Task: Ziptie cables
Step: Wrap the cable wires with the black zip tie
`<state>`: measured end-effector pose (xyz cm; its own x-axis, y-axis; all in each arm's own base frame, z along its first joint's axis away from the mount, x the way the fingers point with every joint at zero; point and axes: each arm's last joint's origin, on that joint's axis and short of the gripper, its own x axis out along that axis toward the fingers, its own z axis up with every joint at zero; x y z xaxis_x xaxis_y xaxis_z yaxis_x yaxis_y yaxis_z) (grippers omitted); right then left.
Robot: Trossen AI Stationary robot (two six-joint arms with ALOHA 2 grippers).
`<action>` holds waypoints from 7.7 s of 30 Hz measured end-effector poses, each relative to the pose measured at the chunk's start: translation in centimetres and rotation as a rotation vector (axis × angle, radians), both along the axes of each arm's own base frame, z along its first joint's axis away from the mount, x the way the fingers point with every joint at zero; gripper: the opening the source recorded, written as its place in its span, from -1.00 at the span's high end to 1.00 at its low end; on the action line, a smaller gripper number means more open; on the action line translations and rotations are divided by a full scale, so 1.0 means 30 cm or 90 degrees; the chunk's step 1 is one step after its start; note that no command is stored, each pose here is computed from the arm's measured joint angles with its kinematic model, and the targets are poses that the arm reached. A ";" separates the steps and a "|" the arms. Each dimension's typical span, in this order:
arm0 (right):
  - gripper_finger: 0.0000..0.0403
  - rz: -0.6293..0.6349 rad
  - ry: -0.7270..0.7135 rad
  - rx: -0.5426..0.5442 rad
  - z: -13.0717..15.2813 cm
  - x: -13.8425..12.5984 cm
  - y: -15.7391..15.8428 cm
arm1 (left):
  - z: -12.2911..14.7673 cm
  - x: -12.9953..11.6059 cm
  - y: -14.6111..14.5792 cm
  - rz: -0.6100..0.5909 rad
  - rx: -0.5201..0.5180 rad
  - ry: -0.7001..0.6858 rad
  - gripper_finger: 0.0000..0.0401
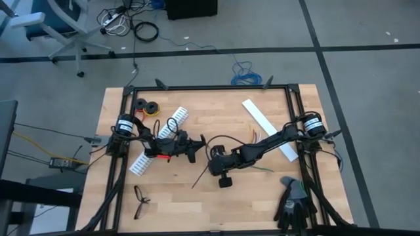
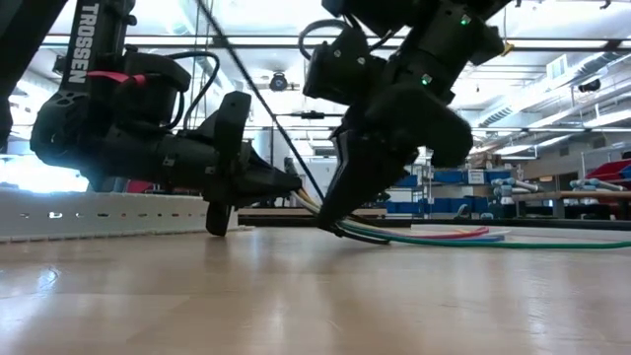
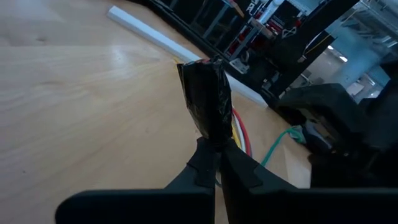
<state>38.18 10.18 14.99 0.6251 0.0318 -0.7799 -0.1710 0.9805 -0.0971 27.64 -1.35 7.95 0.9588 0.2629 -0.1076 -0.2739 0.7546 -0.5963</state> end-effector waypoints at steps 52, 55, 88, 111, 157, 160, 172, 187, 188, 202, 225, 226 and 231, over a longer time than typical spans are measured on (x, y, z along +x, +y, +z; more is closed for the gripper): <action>0.98 -0.018 0.044 -0.027 -0.078 0.006 -0.012 | 0.000 -0.010 0.000 -0.003 -0.003 -0.003 0.94; 0.99 -0.035 0.038 -0.041 -0.068 -0.001 -0.002 | -0.001 -0.015 0.001 -0.004 -0.003 -0.003 0.95; 1.00 -0.295 0.098 -0.123 0.141 -0.206 0.006 | 0.090 -0.119 -0.074 -0.064 -0.003 -0.050 0.97; 1.00 -0.270 0.068 -0.131 0.147 -0.194 0.021 | 0.141 -0.213 -0.073 0.019 0.042 -0.028 0.97; 1.00 -0.207 0.072 -0.114 0.150 -0.193 0.050 | 0.106 -0.155 -0.011 0.050 0.178 0.140 0.14; 1.00 -0.206 0.069 -0.113 0.153 -0.195 0.053 | 0.118 -0.157 -0.011 0.042 0.232 0.154 0.14; 1.00 -0.209 0.067 -0.111 0.158 -0.196 0.052 | 0.158 -0.177 0.007 0.075 0.335 0.213 0.14; 1.00 -0.221 -0.013 -0.149 0.233 -0.234 0.022 | 0.246 -0.223 0.052 0.129 0.289 0.232 0.14; 1.00 -0.221 -0.026 -0.144 0.236 -0.245 0.010 | 0.254 -0.219 0.056 0.120 0.288 0.241 0.14; 1.00 -0.361 -0.241 0.075 0.200 -0.604 -0.196 | 0.645 -0.065 0.164 0.113 0.475 0.288 0.14; 1.00 -0.337 -0.293 0.264 0.001 -0.705 -0.149 | 0.434 0.349 -0.008 -0.346 0.579 0.300 0.14; 1.00 -0.336 -0.292 0.263 0.000 -0.706 -0.149 | 0.424 0.365 -0.022 -0.359 0.593 0.305 0.14; 1.00 -0.333 -0.292 0.258 0.000 -0.706 -0.149 | 0.363 0.408 -0.064 -0.384 0.662 0.343 0.14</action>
